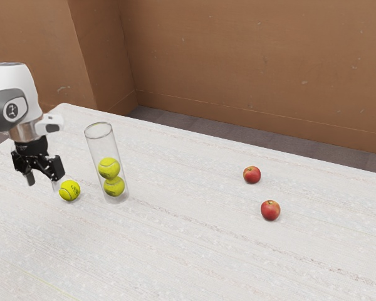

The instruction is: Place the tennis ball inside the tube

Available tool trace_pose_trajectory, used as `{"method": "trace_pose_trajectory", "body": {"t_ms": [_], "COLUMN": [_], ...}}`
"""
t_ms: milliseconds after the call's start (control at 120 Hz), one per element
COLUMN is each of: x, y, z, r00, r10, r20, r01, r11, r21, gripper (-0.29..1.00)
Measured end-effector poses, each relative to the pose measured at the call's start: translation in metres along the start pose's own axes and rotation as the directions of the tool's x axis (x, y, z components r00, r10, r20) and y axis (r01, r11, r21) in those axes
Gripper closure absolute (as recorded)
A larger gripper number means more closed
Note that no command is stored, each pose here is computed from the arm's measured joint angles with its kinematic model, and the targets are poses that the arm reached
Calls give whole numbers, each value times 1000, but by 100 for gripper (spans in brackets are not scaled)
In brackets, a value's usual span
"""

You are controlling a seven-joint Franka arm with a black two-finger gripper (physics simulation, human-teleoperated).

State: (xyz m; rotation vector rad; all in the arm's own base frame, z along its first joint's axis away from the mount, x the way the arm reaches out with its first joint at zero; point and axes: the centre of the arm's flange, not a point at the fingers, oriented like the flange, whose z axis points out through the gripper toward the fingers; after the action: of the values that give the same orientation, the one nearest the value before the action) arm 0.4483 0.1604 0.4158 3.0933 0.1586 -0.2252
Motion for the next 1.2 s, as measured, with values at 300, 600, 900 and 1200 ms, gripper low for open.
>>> {"method": "trace_pose_trajectory", "body": {"t_ms": [300, 600, 900, 1200], "x": [26, 81, 132, 149], "y": [-32, -75, -70, -82], "z": [59, 67, 105, 134], "r00": [990, 955, 946, 933], "r10": [-127, -278, -317, -358], "r20": [-63, -103, -71, -44], "r01": [128, 283, 320, 359], "r11": [992, 959, 947, 933], "r21": [11, 34, 32, 10], "gripper": [3, 4, 4, 4]}}
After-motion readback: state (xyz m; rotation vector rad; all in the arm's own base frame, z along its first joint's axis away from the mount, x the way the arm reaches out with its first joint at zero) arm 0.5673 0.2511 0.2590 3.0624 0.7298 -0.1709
